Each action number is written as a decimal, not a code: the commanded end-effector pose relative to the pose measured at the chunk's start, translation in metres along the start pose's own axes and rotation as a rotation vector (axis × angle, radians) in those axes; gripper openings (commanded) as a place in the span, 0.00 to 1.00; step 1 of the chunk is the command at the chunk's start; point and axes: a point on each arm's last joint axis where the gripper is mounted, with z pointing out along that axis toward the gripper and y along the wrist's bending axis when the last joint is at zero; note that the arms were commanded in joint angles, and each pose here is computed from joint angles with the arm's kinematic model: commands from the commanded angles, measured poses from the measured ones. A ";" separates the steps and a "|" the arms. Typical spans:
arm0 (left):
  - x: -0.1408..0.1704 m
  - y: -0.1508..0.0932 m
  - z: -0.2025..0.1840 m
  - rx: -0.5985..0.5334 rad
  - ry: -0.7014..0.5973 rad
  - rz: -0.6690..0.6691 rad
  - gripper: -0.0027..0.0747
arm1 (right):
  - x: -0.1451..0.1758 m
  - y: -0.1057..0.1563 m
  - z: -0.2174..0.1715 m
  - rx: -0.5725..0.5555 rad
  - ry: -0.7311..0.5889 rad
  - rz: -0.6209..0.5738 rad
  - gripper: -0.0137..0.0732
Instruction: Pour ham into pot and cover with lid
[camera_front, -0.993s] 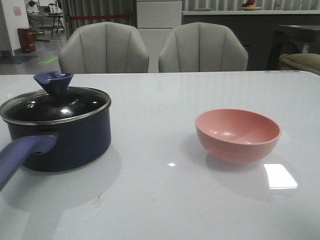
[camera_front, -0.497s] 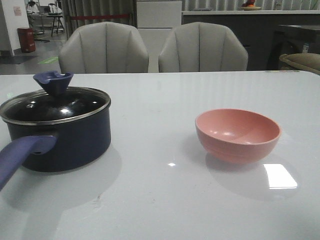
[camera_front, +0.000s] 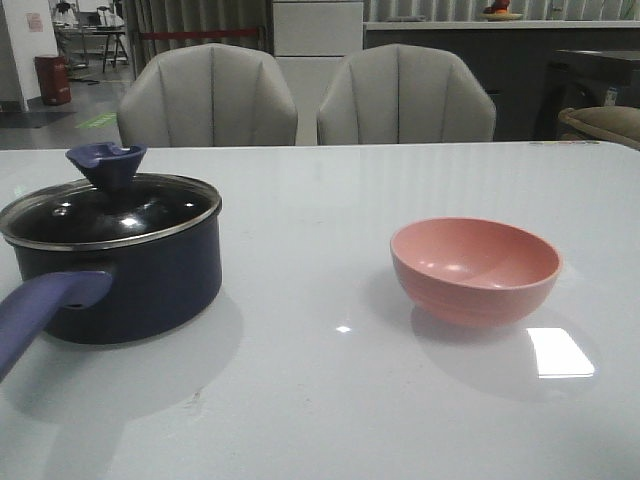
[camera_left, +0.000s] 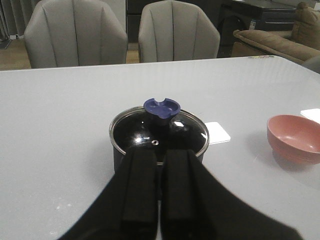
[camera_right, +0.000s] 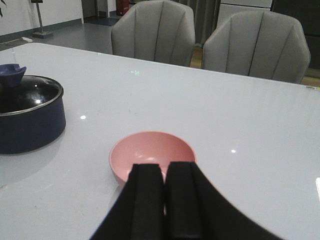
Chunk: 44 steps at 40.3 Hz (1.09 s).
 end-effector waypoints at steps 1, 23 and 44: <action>-0.009 0.001 0.003 -0.011 -0.115 0.033 0.19 | -0.015 -0.003 -0.001 0.031 -0.088 -0.004 0.33; 0.066 0.026 0.033 -0.338 -0.305 0.025 0.19 | -0.015 -0.003 -0.001 0.031 -0.089 -0.004 0.33; 0.065 0.026 0.033 -0.337 -0.317 0.027 0.19 | -0.015 -0.003 -0.001 0.031 -0.089 -0.004 0.33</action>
